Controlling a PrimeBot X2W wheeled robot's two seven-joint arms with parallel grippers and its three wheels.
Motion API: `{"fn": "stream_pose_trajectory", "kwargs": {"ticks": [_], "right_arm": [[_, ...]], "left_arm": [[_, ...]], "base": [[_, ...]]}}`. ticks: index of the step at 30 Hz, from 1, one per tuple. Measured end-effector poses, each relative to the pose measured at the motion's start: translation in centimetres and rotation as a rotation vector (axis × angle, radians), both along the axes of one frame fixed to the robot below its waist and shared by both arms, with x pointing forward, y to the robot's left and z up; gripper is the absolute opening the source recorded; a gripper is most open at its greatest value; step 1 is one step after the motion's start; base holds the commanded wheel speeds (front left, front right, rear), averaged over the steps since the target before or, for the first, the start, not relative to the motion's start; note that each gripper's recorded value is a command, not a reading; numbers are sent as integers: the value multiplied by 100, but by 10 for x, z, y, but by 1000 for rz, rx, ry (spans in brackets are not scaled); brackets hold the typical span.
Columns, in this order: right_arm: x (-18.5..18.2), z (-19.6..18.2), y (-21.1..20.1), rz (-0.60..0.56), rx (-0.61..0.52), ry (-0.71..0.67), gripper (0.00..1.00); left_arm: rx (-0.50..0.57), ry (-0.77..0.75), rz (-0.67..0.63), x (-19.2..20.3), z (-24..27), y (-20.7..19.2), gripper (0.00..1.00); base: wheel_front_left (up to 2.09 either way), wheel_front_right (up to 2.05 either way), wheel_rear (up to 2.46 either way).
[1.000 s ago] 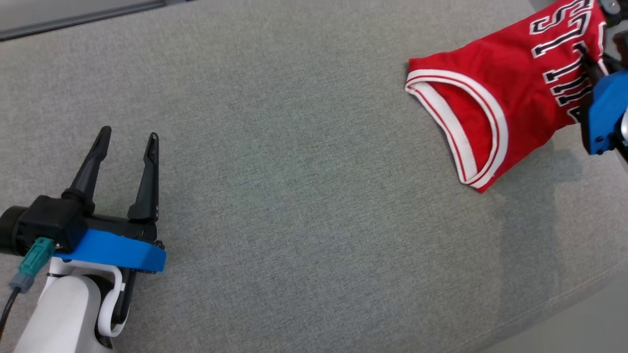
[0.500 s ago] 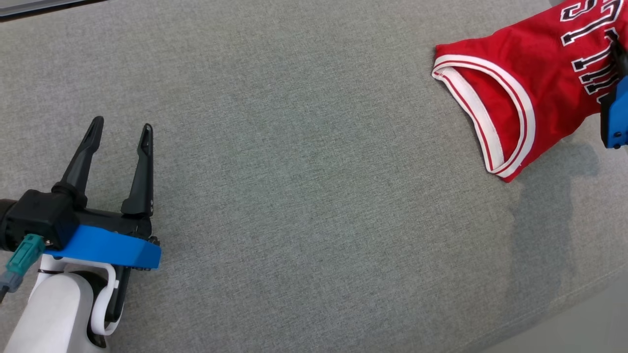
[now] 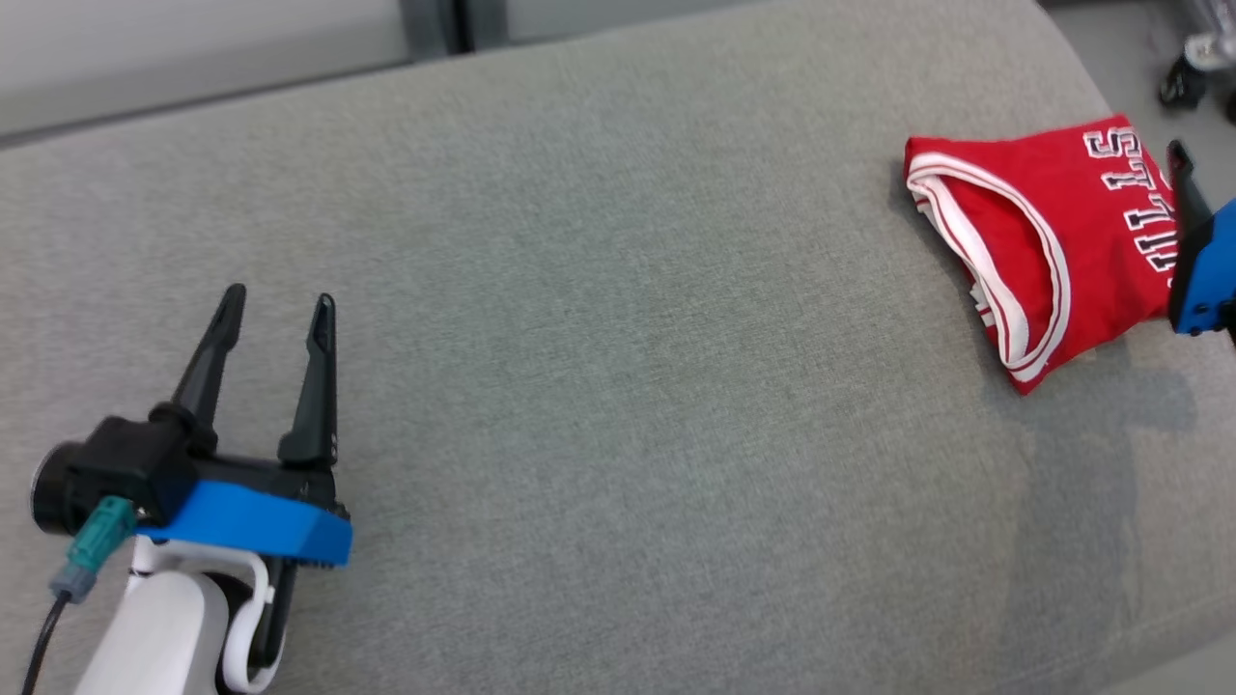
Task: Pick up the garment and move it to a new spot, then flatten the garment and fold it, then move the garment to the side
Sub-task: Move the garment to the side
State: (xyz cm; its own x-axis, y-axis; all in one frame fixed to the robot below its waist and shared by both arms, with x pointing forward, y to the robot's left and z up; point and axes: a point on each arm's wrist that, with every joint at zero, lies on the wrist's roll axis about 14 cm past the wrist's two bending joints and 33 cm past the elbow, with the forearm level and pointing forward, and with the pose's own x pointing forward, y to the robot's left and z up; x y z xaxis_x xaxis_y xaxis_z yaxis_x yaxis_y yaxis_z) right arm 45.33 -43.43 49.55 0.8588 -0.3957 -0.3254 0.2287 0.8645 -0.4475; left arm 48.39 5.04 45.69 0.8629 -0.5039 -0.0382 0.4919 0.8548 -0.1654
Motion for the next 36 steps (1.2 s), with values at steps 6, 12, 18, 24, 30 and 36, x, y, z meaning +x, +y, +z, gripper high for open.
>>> {"fn": "stream_pose_trajectory", "kwargs": {"ticks": [6, 12, 18, 24, 30, 36], "right_arm": [[4, 14, 63, 134, 118, -211, 100], [-9, 35, 126, 266, 246, -400, 100], [-36, 42, 173, 353, 350, -513, 100], [-68, 36, 192, 346, 416, -523, 100], [-86, 32, 210, 344, 444, -496, 100], [-95, 28, 216, 327, 469, -478, 100]], "left_arm": [[-14, -16, 98, -30, 17, 27, 100], [1, -21, 193, -66, 24, 57, 100], [-16, -15, 283, -89, 25, 83, 100], [-16, -12, 353, -108, 23, 106, 100], [-21, -11, 374, -111, 23, 112, 100], [-23, 0, 392, -113, 19, 116, 100]], "base": [[0, 0, 0], [0, 0, 0], [0, 0, 0], [0, 0, 0], [0, 0, 0], [0, 0, 0]]}}
